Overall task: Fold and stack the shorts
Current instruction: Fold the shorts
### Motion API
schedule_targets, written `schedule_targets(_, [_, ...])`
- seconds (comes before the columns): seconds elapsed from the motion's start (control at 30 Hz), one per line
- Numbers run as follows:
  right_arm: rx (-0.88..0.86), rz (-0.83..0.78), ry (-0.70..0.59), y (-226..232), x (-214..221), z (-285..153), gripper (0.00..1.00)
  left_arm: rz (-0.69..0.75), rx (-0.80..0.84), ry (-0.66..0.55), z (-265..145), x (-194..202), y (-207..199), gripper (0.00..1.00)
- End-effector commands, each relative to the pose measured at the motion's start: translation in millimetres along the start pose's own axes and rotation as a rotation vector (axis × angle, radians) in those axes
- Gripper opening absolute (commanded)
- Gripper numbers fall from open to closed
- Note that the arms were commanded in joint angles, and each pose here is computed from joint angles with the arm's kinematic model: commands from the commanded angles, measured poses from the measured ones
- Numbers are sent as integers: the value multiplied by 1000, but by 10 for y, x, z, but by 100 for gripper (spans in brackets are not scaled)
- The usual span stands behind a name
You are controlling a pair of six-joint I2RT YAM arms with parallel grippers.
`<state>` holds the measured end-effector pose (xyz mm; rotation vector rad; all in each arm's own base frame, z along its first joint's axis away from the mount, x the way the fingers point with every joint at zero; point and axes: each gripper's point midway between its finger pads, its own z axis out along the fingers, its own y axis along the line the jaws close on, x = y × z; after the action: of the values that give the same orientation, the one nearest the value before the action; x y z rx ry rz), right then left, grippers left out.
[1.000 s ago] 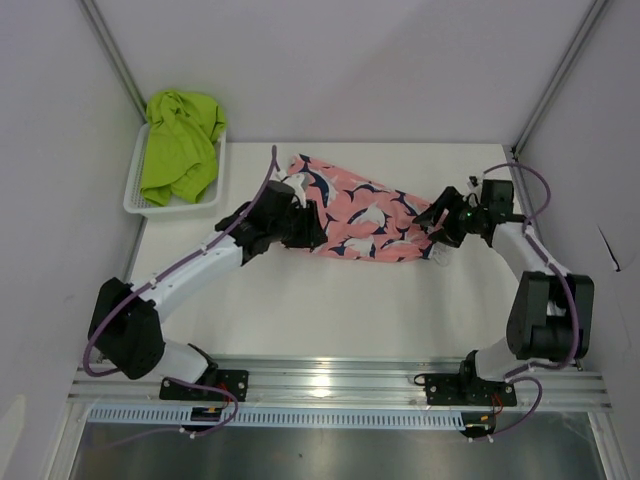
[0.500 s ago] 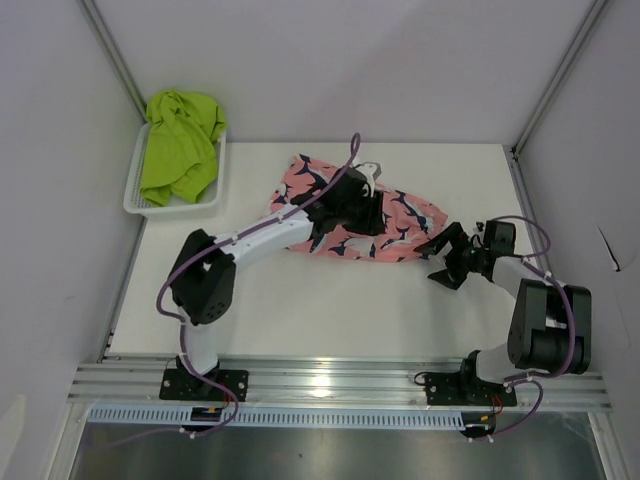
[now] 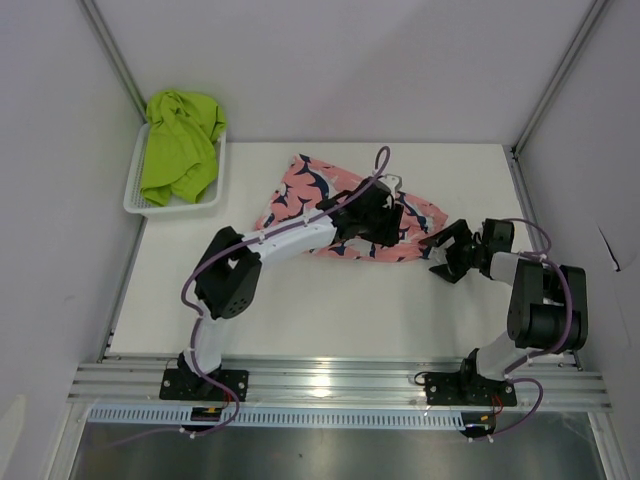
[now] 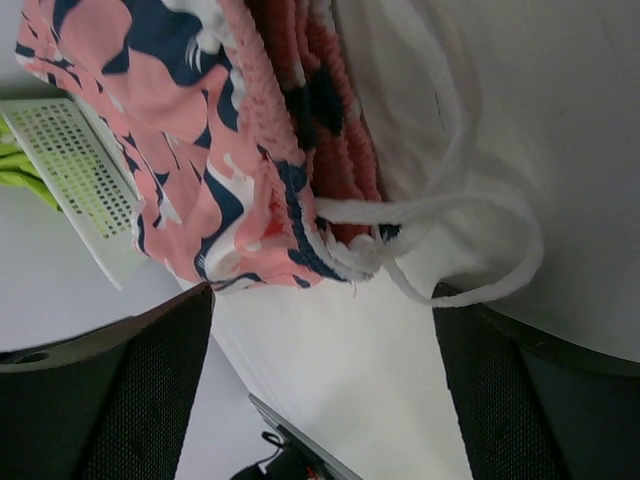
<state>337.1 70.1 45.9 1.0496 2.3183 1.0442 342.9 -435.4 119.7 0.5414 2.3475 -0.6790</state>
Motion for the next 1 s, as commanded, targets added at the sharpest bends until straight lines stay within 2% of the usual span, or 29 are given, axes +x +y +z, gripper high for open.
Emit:
schedule_targets(0.0, [12,8,-84,33,-277,93,91,91,-38,-81,-254,-175,-37,62])
schedule_targets(0.1, [14,20,-102,27,-333,132,88,161,-50,-117,-365,-208,-84,68])
schedule_targets(0.33, [41,12,-134,38,-436,157,76,238,-105,-133,-469,-232,-99,72])
schedule_targets(0.43, [47,4,-131,38,-443,180,64,257,-127,-148,-531,-248,-120,72])
schedule_targets(0.5, [39,-4,-131,73,-465,200,52,286,-137,-155,-571,-250,-151,72])
schedule_targets(0.57, [45,-13,-121,83,-475,232,49,315,-170,-161,-584,-249,-126,73])
schedule_targets(0.7, [59,-43,-105,121,-447,283,49,346,-202,-155,-570,-208,-112,73])
schedule_targets(0.8, [60,-52,-105,144,-448,292,30,353,-205,-144,-548,-177,-103,73])
schedule_targets(0.83, [61,-64,-104,152,-448,292,18,362,-207,-139,-538,-163,-99,73])
schedule_targets(0.97, [92,-106,-71,130,-386,291,1,443,-222,-111,-486,-45,-121,73])
